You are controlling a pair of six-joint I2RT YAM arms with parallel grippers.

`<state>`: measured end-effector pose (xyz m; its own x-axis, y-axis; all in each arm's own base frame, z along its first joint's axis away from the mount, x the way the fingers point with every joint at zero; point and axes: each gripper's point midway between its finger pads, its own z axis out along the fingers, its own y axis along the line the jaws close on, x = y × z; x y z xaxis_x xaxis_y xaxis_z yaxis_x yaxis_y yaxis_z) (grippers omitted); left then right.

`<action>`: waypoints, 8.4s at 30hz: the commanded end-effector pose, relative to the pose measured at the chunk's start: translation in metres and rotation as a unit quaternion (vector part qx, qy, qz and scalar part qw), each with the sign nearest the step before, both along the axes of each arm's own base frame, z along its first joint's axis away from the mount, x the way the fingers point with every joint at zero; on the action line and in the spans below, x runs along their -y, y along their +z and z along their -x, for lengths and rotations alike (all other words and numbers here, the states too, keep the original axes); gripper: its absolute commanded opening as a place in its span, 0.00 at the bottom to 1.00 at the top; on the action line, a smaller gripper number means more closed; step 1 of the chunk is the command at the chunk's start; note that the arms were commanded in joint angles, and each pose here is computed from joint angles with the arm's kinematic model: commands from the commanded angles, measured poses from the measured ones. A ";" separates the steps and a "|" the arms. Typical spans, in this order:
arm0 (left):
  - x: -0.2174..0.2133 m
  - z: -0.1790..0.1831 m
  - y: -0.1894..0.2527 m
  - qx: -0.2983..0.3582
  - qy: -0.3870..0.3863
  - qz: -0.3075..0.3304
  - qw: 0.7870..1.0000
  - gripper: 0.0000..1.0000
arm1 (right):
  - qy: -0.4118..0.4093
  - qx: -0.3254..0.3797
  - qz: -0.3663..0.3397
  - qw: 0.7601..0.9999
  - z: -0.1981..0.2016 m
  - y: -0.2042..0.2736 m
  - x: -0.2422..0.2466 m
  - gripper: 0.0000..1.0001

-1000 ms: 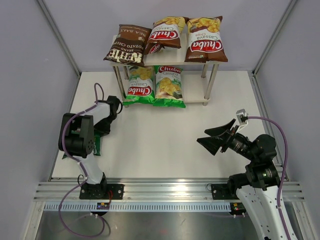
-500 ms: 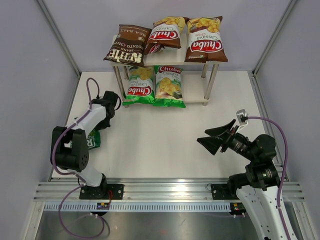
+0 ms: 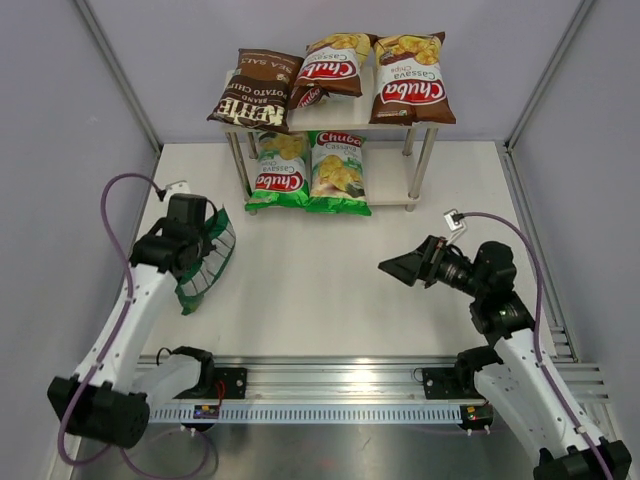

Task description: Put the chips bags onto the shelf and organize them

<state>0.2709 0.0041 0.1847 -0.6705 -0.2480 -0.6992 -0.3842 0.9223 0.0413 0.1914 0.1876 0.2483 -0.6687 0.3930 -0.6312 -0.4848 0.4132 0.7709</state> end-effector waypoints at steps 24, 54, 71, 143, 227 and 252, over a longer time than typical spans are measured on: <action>0.121 0.044 0.129 0.296 -0.067 0.410 0.860 0.00 | 0.011 0.098 0.162 0.982 0.019 0.019 -0.206 0.99; 0.206 0.050 0.180 0.315 -0.049 0.529 0.786 0.00 | -0.140 0.345 0.301 0.878 -0.003 0.058 -0.208 0.93; 0.178 0.061 0.210 0.399 -0.116 0.443 0.795 0.58 | -0.063 0.354 0.184 0.915 0.036 0.075 -0.164 0.21; 0.217 0.136 0.217 0.545 -0.334 0.582 0.503 0.12 | -0.048 0.137 -0.170 0.975 0.084 0.099 -0.083 1.00; 0.127 0.129 0.089 0.282 -0.390 0.177 0.859 0.99 | -0.341 0.043 -0.383 0.858 -0.285 0.038 -0.001 0.12; 0.128 0.131 0.090 0.283 -0.398 0.178 0.854 0.99 | -0.446 -0.076 -0.326 0.830 -0.303 -0.105 0.026 0.18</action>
<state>0.1402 -0.1207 0.2676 -0.3307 -0.1210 -0.9359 0.4824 0.8307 -0.2779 0.4978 0.1661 0.1173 -0.0237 0.9970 -0.0737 -0.0001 0.0737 0.9973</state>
